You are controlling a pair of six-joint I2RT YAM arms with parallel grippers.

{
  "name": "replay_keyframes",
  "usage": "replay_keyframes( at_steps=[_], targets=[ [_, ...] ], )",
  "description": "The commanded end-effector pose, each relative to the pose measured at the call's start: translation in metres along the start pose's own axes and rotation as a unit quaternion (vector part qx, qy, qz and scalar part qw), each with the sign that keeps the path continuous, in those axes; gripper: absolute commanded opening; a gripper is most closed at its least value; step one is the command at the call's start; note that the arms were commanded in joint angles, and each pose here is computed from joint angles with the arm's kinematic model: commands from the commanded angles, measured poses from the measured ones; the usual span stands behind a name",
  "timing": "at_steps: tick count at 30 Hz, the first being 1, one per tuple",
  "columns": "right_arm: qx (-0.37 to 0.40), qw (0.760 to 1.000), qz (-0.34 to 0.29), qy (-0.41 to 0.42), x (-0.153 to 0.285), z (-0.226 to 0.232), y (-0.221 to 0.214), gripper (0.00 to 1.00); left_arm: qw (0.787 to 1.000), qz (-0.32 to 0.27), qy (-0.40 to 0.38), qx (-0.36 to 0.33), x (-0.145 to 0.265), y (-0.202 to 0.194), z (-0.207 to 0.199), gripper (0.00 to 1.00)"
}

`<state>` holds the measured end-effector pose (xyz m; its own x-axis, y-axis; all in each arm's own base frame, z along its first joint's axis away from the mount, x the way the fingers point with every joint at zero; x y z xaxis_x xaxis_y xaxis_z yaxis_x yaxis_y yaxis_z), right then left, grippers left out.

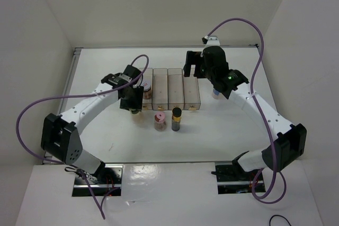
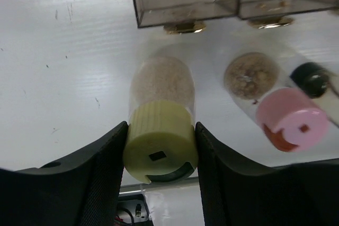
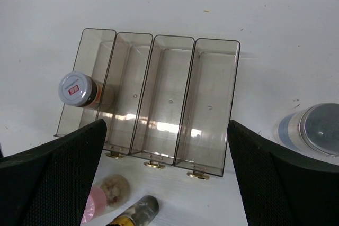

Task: Organize the condiment bottles

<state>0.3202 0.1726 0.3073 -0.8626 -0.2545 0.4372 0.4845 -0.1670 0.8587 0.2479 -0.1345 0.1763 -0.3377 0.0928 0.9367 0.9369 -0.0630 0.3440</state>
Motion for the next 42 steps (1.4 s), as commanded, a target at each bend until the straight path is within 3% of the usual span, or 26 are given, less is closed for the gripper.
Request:
replay_keyframes(
  at_steps=[1,10,28,42],
  targets=[
    [0.003,1.0,-0.016,0.003,0.009,0.001,0.006,0.99,0.998,-0.056,-0.033,-0.019,0.052,0.029,-0.01,0.35],
    [0.0,1.0,-0.016,-0.011,0.005,-0.006,0.007,0.99,0.974,-0.178,-0.128,-0.06,0.134,0.093,-0.039,0.35],
    [-0.012,0.998,-0.019,-0.052,0.003,-0.036,0.017,0.99,0.972,-0.196,-0.093,-0.085,0.049,0.187,-0.076,0.35],
    [-0.012,0.998,-0.016,-0.068,-0.003,-0.053,0.018,0.99,0.985,-0.144,-0.027,-0.091,-0.017,0.195,-0.072,0.36]
  ],
)
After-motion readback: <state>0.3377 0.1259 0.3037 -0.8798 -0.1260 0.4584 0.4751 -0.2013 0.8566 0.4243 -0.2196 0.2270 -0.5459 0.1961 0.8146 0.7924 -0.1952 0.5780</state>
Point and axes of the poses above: each gripper's point midway between its finger pads, its own x axis back along the fingers, its own z axis along the line the jaws close on, y = z × x, the point moved 7 cm from there along x, back along the fingers, and after that the axes turned 3 degrees about -x, right-handed, at the moved point
